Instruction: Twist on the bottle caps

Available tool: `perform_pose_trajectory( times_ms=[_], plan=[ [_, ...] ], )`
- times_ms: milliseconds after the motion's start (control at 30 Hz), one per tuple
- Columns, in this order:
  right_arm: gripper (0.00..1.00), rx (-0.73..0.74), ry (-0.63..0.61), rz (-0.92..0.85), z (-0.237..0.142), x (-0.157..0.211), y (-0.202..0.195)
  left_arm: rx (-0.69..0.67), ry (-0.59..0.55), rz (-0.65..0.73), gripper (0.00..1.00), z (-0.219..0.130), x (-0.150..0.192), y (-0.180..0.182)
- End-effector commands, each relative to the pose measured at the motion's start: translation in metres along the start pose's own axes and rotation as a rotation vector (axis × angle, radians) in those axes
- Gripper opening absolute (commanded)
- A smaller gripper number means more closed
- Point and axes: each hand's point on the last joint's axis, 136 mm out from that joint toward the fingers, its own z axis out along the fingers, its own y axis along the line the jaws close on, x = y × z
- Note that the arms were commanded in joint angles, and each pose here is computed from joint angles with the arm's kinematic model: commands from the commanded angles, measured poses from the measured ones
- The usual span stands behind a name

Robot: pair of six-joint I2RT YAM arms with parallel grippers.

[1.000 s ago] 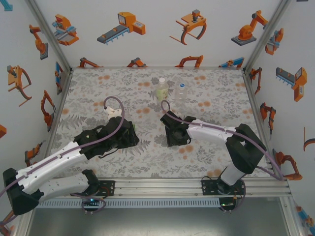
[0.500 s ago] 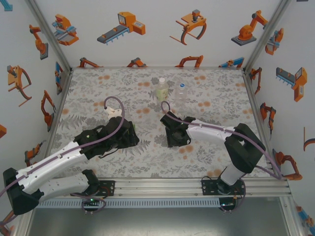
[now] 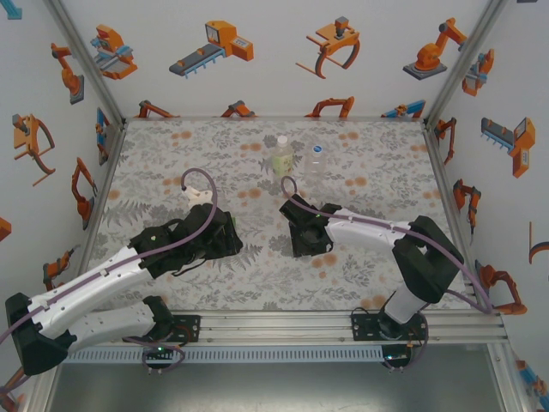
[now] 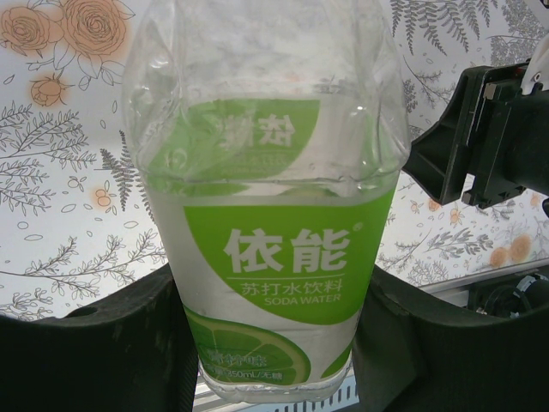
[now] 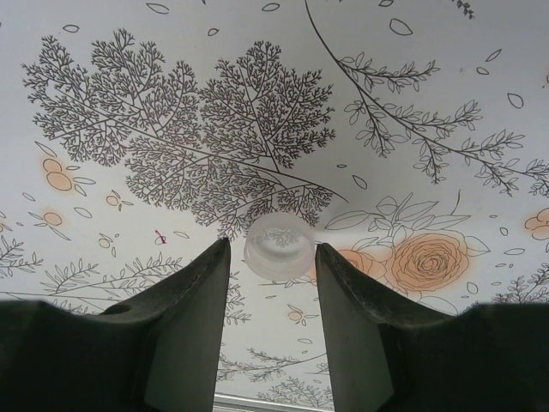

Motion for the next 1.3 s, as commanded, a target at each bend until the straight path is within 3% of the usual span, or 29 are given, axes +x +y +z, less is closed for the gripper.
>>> perform_pose_trajectory(
  times_ms=[0, 1267],
  plan=[
    [0.44, 0.016, -0.02, 0.009, -0.011, -0.005, -0.002, -0.001, 0.002, -0.016, 0.14, 0.002, 0.0, 0.001],
    [0.43, 0.017, 0.036, 0.027, 0.008, 0.01, -0.003, -0.002, 0.022, -0.006, 0.14, 0.007, 0.002, -0.004]
  ],
)
